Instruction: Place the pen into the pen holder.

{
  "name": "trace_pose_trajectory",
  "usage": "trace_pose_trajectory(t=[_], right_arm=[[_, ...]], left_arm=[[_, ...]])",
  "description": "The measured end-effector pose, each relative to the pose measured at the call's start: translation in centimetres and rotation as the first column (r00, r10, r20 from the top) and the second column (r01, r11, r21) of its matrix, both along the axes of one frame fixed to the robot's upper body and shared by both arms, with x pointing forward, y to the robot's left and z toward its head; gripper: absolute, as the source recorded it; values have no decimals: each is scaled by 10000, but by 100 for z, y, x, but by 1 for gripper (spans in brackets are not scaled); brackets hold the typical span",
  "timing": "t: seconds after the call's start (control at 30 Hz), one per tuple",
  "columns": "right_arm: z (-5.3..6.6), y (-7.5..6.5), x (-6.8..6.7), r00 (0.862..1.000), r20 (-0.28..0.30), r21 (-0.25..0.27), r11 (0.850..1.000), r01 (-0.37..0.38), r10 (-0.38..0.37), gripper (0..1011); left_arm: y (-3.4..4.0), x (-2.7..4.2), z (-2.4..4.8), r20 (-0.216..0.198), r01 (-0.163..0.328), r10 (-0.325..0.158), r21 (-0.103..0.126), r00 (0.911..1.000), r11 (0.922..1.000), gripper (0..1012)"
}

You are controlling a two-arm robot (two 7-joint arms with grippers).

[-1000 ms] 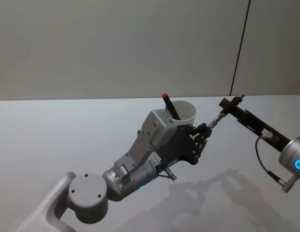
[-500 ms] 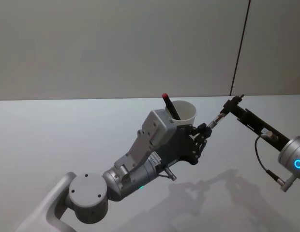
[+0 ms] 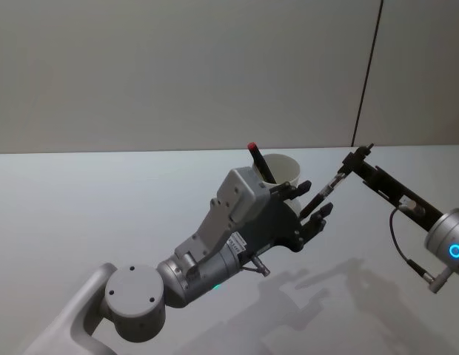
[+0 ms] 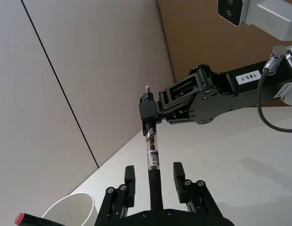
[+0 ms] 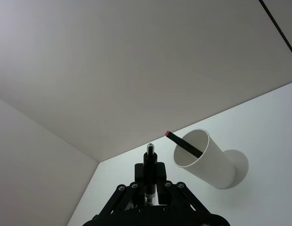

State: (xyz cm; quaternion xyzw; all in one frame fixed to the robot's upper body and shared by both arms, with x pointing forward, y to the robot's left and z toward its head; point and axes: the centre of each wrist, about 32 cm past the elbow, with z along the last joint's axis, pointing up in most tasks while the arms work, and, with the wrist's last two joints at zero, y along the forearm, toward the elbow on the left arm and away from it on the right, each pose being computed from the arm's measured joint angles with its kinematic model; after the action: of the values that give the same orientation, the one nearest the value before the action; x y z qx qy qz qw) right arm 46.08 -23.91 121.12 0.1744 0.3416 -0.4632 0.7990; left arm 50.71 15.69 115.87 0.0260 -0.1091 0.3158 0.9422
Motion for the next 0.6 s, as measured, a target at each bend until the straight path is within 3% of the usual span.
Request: trace_pose_trajectory(t=[0.3,0.6], right_arm=[[0,3,0,9999,138,-65,10000,71,-70,132],[-5,-13,34,9961,859,-589,9980,251,-200,132]], left_arm=[[0,0,0,0,-1,1,0,10000,10000,756],[0,0,0,1,-1,1,0,10000,10000,1003]])
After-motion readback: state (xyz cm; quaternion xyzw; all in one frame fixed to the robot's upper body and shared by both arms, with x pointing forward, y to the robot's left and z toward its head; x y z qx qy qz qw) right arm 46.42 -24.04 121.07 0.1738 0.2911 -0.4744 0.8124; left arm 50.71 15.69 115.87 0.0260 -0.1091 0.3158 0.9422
